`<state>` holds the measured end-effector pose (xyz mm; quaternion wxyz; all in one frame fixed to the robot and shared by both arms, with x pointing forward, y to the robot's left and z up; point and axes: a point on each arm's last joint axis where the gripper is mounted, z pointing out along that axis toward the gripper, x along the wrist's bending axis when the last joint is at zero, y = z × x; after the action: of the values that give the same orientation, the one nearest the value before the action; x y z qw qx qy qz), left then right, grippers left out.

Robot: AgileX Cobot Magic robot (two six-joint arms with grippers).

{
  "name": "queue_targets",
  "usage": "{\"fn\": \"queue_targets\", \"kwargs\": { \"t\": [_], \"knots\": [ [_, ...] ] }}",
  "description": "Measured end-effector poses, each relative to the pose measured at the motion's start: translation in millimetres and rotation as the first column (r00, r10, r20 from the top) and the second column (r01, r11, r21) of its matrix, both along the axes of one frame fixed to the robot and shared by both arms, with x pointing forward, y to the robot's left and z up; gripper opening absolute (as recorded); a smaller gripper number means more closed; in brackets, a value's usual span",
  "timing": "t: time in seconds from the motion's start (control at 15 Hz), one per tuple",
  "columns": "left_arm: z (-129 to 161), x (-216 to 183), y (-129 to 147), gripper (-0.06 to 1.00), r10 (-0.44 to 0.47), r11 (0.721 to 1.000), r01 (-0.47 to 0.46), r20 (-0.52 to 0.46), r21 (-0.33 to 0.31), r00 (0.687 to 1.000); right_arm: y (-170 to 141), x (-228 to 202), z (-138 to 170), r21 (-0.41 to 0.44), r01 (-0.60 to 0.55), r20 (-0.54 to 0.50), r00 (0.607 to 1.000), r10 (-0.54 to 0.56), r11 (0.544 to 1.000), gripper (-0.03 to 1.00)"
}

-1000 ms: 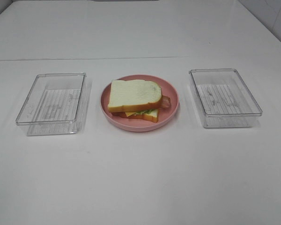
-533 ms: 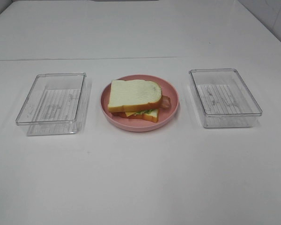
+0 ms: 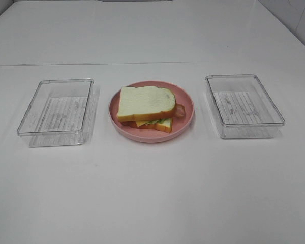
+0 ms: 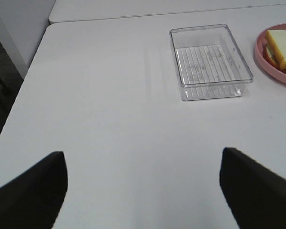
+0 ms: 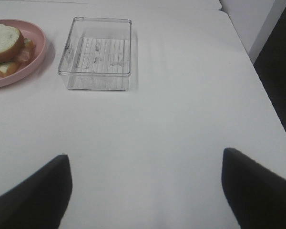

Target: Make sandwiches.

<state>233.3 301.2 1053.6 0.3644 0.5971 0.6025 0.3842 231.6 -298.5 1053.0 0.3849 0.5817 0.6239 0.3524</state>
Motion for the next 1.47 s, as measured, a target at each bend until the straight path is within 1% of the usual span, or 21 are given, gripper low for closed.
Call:
{"fn": "queue_targets", "kwargs": {
  "t": [0.2,0.33,0.47,1.47],
  "knots": [
    [0.0,0.1,-1.7,0.82,-0.014,1.0,0.014,0.001,-0.016,1.0,0.0,0.0,0.0,0.0,0.0,0.0,1.0,0.0,1.0,0.81],
    [0.0,0.1,-4.5,0.82,-0.049,0.999,0.049,0.002,-0.011,0.999,0.0,0.0,0.0,0.0,0.0,0.0,1.0,0.0,1.0,0.81],
    [0.1,0.1,-5.5,0.82,-0.062,0.998,0.062,0.002,-0.011,0.998,0.0,0.0,0.0,0.0,0.0,0.0,1.0,0.0,1.0,0.81],
    [0.1,0.1,-5.6,0.82,-0.063,0.998,0.063,0.002,-0.012,0.998,0.0,0.0,0.0,0.0,0.0,0.0,1.0,0.0,1.0,0.81]
  ]
}}
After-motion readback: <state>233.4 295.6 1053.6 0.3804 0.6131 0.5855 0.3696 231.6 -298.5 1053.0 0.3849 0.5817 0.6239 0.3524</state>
